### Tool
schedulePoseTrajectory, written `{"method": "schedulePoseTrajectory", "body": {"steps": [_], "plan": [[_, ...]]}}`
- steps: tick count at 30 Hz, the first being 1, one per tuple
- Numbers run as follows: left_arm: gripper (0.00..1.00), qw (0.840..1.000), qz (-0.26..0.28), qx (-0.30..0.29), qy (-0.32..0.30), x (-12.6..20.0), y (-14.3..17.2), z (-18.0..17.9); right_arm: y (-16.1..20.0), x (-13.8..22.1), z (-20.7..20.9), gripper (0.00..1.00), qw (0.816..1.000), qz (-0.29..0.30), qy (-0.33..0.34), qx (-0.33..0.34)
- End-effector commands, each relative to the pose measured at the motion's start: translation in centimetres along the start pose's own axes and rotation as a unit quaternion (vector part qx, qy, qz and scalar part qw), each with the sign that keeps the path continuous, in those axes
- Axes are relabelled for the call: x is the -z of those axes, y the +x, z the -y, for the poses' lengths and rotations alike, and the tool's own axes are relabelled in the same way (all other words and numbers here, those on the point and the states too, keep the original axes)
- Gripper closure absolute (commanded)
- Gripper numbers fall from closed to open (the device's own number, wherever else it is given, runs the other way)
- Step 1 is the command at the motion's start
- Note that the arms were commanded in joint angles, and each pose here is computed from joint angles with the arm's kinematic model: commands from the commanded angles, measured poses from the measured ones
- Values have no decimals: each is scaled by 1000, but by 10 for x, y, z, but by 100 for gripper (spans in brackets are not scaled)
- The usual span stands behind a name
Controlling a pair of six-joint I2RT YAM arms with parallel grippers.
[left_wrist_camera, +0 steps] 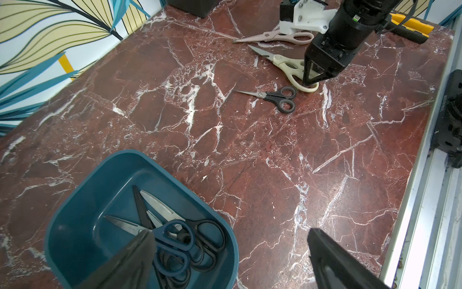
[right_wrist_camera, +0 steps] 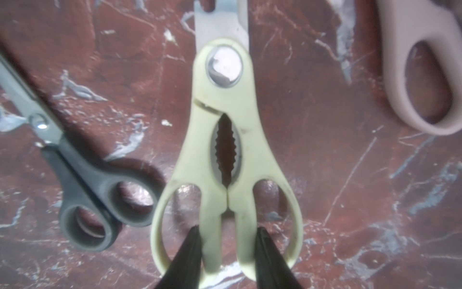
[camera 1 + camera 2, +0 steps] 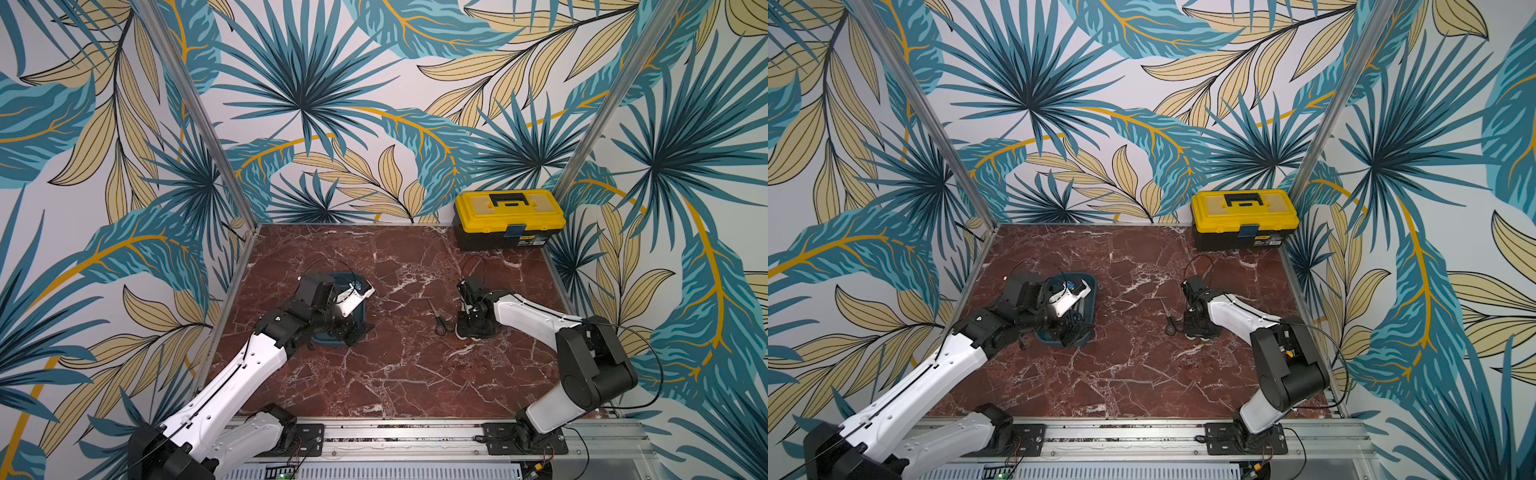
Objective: Put the scissors into the storage box
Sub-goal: Pick up the scissors from the center of the board, then move the storage box to the center of the board.
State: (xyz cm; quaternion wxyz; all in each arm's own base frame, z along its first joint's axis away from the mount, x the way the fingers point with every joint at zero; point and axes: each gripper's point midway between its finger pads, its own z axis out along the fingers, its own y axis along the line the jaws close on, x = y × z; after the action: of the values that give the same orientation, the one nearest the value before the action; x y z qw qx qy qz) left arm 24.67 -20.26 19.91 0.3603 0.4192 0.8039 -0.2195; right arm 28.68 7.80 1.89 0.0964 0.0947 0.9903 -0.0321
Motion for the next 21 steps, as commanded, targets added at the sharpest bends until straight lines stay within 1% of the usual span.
{"method": "schedulePoseTrajectory", "body": {"steps": [1,8,12,21], "plan": [[0,1000,11,-12,-14,8,-12,-4,-3,3,-8,68,1000,3,-22,13],[0,999,11,-16,-33,9,-11,-9,-2,4,-10,69,999,2,-28,23],[0,999,11,-19,-42,8,-10,-13,-3,6,-6,70,999,6,-19,27],[0,999,13,-19,-44,11,-11,-12,-7,10,-9,69,999,14,-26,32]]}}
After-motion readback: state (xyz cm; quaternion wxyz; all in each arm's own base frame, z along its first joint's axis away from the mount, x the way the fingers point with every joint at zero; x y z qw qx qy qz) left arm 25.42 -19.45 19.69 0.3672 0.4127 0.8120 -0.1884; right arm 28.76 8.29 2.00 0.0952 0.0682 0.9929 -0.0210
